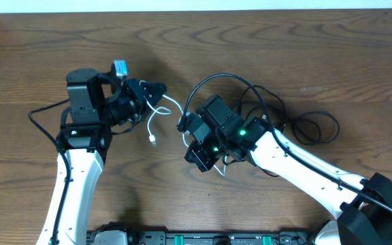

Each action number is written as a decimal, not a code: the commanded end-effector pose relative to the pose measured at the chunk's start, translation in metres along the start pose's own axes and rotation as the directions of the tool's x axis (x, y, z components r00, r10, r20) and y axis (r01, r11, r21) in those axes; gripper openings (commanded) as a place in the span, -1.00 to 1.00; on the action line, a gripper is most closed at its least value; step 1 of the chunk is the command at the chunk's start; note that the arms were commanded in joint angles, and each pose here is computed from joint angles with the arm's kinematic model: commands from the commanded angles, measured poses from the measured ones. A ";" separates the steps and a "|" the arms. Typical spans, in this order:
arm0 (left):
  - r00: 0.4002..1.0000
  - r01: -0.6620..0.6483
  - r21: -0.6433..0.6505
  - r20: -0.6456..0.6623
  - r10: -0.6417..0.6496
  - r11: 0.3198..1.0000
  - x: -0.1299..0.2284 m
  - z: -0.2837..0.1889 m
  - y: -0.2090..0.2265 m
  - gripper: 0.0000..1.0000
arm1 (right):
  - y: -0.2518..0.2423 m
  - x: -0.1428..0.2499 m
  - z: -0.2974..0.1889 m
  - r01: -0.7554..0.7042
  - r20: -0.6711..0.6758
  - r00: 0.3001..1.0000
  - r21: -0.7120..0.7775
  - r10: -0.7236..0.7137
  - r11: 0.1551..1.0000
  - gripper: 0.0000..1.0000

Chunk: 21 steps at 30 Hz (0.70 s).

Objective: Untangle cables

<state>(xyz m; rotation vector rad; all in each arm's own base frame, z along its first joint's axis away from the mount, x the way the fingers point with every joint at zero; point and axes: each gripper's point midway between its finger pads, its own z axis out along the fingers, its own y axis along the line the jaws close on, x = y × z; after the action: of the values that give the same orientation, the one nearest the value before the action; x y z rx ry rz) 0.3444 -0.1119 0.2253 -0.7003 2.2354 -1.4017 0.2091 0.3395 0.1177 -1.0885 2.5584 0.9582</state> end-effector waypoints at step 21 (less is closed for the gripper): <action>0.981 0.190 -0.583 0.141 -0.132 0.790 0.027 -0.035 0.128 0.44 | 0.031 -0.134 -0.109 0.026 0.572 0.820 0.000 -0.021 1.000 -0.98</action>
<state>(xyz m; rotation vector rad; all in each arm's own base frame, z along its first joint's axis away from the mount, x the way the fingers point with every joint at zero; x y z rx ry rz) 0.2820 -0.0681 0.1296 -1.1803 2.5810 -0.8152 0.2911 0.3543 0.2380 -0.7086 2.1332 0.9785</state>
